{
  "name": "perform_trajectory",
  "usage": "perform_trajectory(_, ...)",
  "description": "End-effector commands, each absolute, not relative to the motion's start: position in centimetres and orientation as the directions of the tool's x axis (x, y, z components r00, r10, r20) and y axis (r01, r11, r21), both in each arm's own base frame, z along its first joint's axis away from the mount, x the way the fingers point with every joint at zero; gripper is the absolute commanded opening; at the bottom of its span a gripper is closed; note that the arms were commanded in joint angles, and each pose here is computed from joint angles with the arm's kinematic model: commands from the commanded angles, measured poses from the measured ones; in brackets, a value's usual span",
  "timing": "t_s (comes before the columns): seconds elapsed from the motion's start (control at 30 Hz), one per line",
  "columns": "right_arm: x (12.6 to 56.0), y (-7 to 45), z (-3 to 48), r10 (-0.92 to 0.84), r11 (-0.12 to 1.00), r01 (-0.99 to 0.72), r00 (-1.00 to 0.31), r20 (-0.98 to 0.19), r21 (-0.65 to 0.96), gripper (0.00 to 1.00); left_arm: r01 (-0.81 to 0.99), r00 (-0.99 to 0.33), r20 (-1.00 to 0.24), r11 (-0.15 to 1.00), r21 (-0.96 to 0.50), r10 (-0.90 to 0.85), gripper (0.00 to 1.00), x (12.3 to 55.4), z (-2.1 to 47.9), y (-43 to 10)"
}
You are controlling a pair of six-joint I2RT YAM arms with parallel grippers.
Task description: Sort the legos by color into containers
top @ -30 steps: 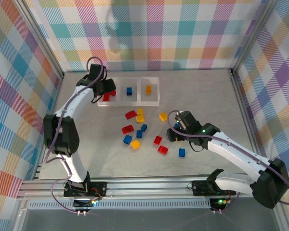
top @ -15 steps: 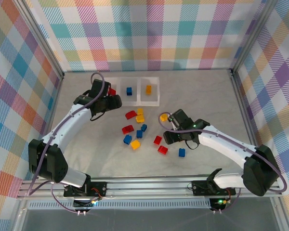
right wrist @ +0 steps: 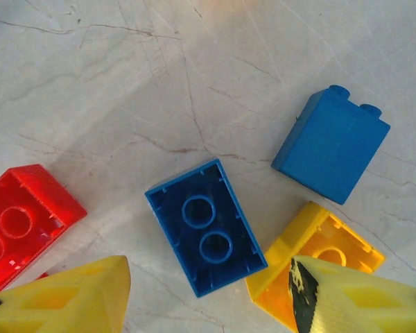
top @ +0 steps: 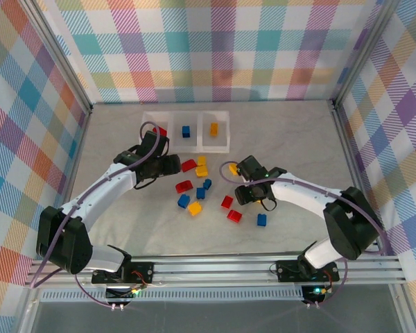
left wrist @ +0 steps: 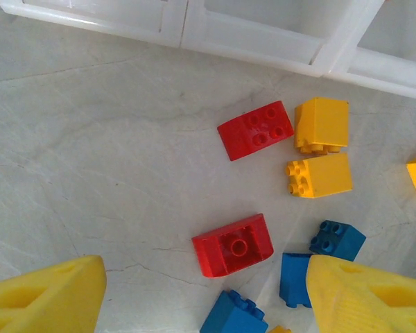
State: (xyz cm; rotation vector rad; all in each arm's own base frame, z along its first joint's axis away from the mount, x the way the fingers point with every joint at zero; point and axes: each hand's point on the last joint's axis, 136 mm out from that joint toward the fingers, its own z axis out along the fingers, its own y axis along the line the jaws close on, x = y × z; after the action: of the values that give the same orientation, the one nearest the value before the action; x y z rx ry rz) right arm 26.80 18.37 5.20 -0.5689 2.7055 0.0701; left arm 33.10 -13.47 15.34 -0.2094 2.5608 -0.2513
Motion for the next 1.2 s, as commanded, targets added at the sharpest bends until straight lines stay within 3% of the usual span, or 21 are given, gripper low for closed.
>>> perform_trajectory(0.0, 28.3, 19.6, 5.8, -0.385, 0.908, -0.419, -0.828, -0.408, -0.007, 0.63, -0.091, -0.814, -0.546, 0.972, -0.217, -0.198, 0.76, 33.4, 16.8, -13.5)
perform_trajectory(0.33, 28.8, 19.9, 4.1, -0.403, 0.902, -0.431, -0.839, -0.367, -0.006, 0.61, -0.094, -0.821, -0.536, 0.973, -0.212, -0.196, 0.76, 33.2, 16.9, -13.4)
perform_trajectory(0.6, 28.7, 20.1, 3.1, -0.395, 0.907, -0.422, -0.854, -0.340, 0.007, 0.51, -0.103, -0.813, -0.549, 0.976, -0.194, -0.194, 0.76, 32.9, 17.7, -12.8)
perform_trajectory(0.7, 28.8, 19.9, 3.0, -0.390, 0.911, -0.412, -0.859, -0.333, -0.006, 0.43, -0.107, -0.811, -0.550, 0.976, -0.192, -0.197, 0.76, 32.8, 17.8, -12.6)
perform_trajectory(0.87, 29.1, 20.0, 3.7, -0.386, 0.912, -0.411, -0.852, -0.353, -0.006, 0.33, -0.098, -0.803, -0.561, 0.973, -0.209, -0.201, 0.76, 32.5, 18.5, -12.7)
perform_trajectory(1.17, 31.5, 22.6, 9.5, -0.369, 0.895, -0.444, -0.798, -0.476, 0.051, 0.30, -0.118, -0.787, -0.574, 0.968, -0.221, -0.227, 0.76, 31.4, 19.4, -12.0)
